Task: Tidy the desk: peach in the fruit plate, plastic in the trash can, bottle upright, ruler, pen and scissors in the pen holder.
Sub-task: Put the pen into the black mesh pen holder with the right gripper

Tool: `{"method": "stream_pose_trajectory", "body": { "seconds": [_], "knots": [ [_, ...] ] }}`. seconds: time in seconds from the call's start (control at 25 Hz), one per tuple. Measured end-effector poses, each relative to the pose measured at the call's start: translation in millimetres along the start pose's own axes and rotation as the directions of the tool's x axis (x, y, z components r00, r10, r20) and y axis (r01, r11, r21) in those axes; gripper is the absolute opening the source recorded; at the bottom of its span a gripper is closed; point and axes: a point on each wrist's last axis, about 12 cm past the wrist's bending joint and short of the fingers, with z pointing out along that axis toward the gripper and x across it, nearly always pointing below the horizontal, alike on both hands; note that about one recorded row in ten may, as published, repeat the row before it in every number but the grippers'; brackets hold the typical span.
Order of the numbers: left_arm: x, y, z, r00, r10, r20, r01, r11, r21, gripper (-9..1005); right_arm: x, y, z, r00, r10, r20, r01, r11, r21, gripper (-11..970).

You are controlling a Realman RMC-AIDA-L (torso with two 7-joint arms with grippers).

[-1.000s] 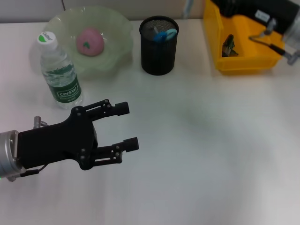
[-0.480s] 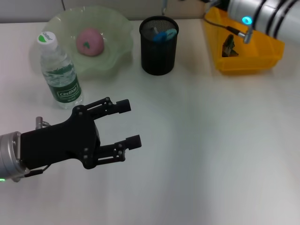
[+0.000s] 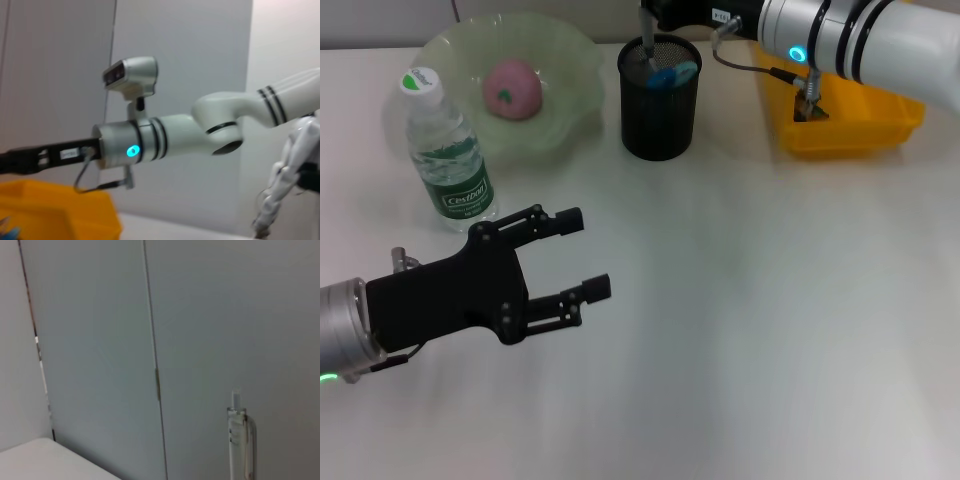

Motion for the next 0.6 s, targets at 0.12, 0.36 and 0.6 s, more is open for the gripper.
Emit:
{"method": "stream_pose_trajectory", "body": {
  "seconds": [0.12, 0.36, 0.6],
  "knots": [
    [3.8, 3.8, -0.7, 1.000, -0.001, -0.030, 0.000, 0.999, -0.037, 787, 0.5, 1.9, 1.9, 1.000, -0.019, -0.008, 0.019, 1.000, -0.005, 138],
    [18.9, 14.3, -5.2, 0.991, 0.002, -0.134, -0.024, 0.986, -0.165, 787, 1.6, 0.1, 1.5, 1.000, -0.019, -0.014, 0.019, 1.000, 0.009, 137],
    [25.1, 13.1, -4.4, 0.989, 0.022, -0.146, -0.050, 0.980, -0.191, 787, 2.1, -0.9, 0.9, 1.000, -0.027, -0.012, 0.027, 1.000, 0.014, 137]
  ]
}}
